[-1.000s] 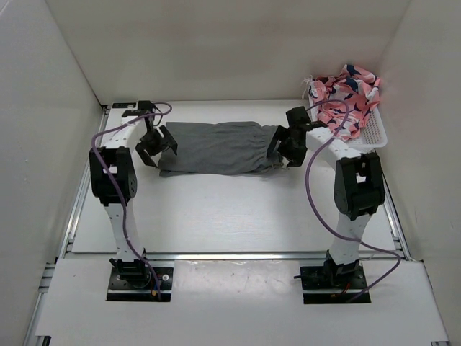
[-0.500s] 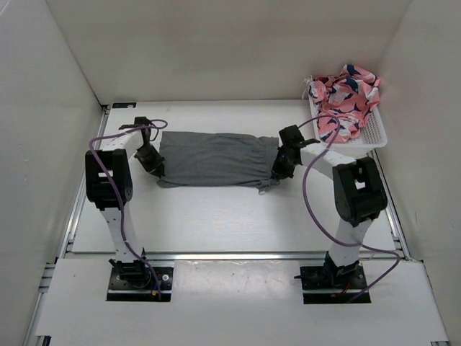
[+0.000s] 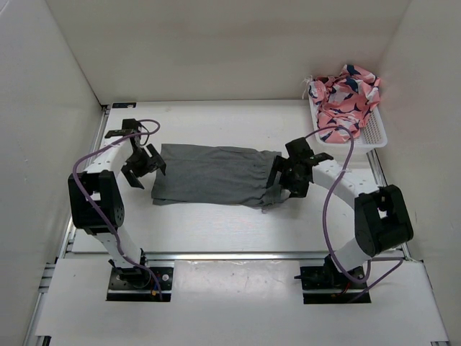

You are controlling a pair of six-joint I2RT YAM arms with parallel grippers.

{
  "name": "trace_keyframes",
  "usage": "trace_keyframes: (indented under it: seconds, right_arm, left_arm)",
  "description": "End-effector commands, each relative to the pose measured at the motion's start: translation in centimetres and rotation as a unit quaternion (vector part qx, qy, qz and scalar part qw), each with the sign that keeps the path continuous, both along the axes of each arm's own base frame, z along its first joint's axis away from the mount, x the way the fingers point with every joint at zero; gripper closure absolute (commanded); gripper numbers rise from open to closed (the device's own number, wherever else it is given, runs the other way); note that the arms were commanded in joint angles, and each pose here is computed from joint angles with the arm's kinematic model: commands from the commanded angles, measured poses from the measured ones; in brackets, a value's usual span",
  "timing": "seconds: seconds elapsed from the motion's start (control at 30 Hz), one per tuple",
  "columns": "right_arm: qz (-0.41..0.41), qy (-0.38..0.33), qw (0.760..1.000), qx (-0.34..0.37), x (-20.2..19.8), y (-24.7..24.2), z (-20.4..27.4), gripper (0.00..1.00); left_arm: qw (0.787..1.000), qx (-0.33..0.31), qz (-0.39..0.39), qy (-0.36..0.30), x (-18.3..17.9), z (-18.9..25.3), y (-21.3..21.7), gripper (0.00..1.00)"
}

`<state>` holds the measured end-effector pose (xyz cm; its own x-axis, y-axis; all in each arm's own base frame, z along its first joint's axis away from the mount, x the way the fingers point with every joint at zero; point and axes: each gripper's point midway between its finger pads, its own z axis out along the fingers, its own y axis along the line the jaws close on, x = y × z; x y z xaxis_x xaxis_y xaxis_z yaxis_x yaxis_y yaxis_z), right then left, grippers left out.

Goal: Fold and stack the shorts
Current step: Fold the shorts

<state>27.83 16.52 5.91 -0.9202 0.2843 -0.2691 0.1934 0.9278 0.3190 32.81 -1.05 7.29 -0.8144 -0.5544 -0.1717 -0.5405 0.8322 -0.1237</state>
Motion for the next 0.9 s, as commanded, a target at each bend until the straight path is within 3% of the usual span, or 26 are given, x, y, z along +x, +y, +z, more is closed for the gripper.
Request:
trace_keyframes:
  seconds: [0.0,0.17,0.3,0.43,0.47,0.57,0.87]
  right_arm:
    - [0.008,-0.023,1.000,-0.007,2.4,0.1,1.0,0.00]
    - [-0.006,-0.015,1.000,0.001,5.2,-0.5,-1.8,0.05]
    - [-0.002,-0.012,1.000,0.019,6.0,0.1,-3.6,0.20]
    - [0.005,-0.016,0.999,0.027,6.3,0.8,-4.8,0.46]
    - [0.011,-0.016,0.999,0.028,6.1,1.2,-4.8,0.64]
    - [0.004,-0.020,1.000,0.014,6.2,0.6,-4.6,1.00]
    - [-0.012,-0.057,0.994,-0.096,5.2,-4.9,-0.8,1.00]
  left_arm:
    - [0.999,0.015,-0.001,-0.047,1.5,2.8,0.7,0.00]
    - [0.999,0.014,0.003,-0.051,1.8,3.1,0.7,0.00]
    - [0.998,0.025,0.011,-0.055,2.0,3.3,1.4,0.00]
    - [0.998,0.028,0.027,-0.047,2.3,2.8,2.3,0.05]
    - [0.998,0.029,0.027,-0.053,2.6,3.1,2.3,0.05]
    - [0.998,0.029,0.038,-0.045,2.8,2.6,3.1,0.09]
    - [0.998,0.027,0.027,-0.044,2.4,2.3,2.9,0.13]
